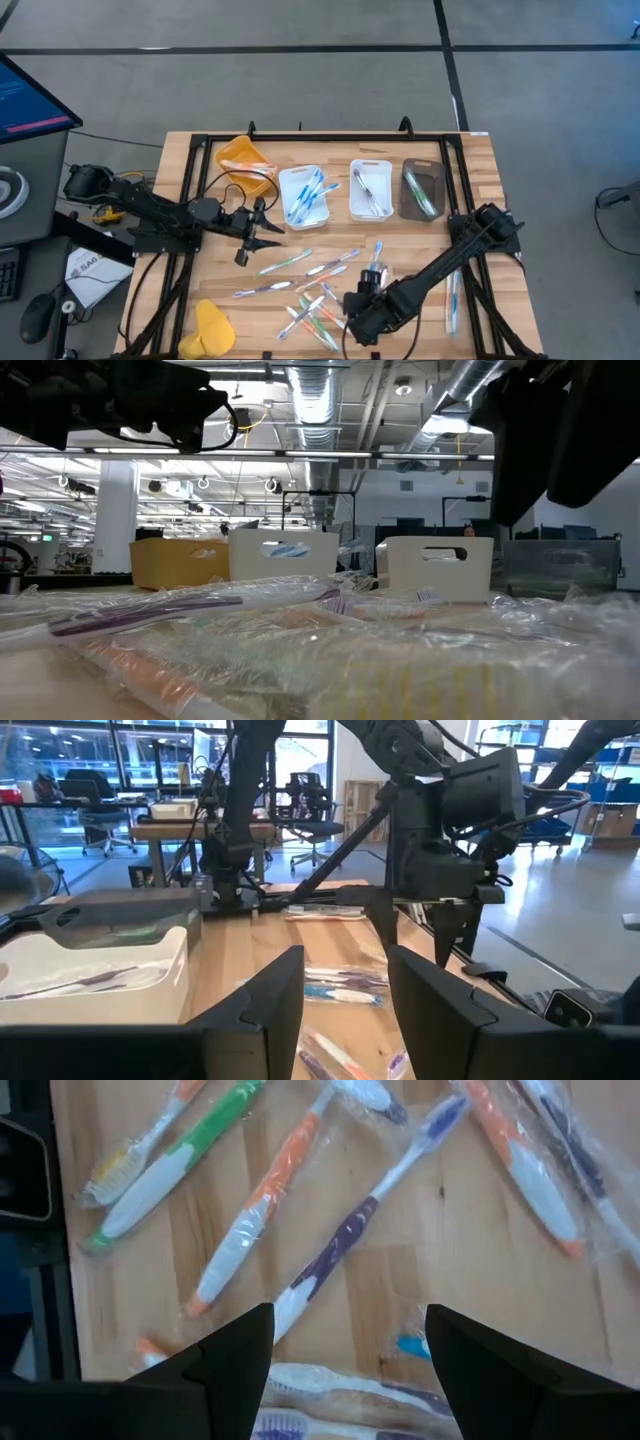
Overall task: Pick & Place Toothbrushes
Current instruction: Put the purple toothbrush into the right white bin
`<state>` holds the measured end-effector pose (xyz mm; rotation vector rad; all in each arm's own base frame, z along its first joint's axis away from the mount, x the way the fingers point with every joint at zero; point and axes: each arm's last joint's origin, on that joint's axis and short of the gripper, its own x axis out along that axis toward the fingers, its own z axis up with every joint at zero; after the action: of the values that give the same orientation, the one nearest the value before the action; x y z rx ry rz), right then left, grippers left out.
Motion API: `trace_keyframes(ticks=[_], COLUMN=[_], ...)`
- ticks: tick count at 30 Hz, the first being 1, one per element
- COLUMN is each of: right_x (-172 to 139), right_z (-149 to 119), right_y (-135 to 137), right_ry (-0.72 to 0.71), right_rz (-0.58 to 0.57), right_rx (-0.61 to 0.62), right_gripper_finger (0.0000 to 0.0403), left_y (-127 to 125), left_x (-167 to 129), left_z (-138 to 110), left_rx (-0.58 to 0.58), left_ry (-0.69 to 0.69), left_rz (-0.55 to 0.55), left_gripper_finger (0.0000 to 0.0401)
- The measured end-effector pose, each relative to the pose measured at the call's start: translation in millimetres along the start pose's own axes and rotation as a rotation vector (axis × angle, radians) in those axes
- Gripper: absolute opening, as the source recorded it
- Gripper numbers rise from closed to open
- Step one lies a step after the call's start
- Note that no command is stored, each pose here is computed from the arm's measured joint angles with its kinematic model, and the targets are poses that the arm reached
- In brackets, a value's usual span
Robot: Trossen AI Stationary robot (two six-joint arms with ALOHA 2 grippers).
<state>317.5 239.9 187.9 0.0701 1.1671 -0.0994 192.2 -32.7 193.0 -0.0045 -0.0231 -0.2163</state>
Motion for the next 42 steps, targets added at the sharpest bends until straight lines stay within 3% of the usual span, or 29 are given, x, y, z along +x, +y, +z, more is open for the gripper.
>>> trace_keyframes(ticks=[5,9,11,17,22,25,30,33,36,39,42], right_x=[-1,-4,-6,-19,-46,-66,-86,-90,-89,-83,-78], right_z=[-7,-19,-24,-32,-50,-60,-70,-85,-97,-102,-98], right_y=[-5,-17,-22,-25,-36,-41,-58,-79,-94,-95,-88], right_ry=[0.106,0.245,0.300,0.222,0.221,0.220,0.104,0.067,0.024,0.026,0.011], right_rz=[-0.017,-0.151,-0.213,-0.347,-0.563,-0.647,-0.565,-0.593,-0.533,-0.381,-0.245], right_rx=[0.200,0.451,0.519,0.729,0.797,0.768,0.754,0.895,1.116,1.226,1.214], right_gripper_finger=[0.0255,0.0255,0.0255,0.0255,0.0255,0.0255,0.0255,0.0255,0.0255,0.0255,0.0255], left_y=[0,0,0,0,0,0,0,0,0,0,0], left_x=[0,0,0,0,0,0,0,0,0,0,0], left_z=[0,1,1,1,2,2,2,2,2,2,2], left_rx=[0.000,0.000,0.000,0.000,0.001,0.000,0.000,0.000,0.000,0.000,0.000], left_ry=[-0.002,-0.007,-0.009,-0.015,-0.018,-0.019,-0.019,-0.020,-0.020,-0.020,-0.020], left_rz=[0.000,0.000,0.000,0.000,0.000,0.000,0.000,0.000,0.000,0.000,0.000], left_gripper_finger=[0.0140,0.0140,0.0140,0.0140,0.0140,0.0140,0.0140,0.0140,0.0140,0.0140,0.0140])
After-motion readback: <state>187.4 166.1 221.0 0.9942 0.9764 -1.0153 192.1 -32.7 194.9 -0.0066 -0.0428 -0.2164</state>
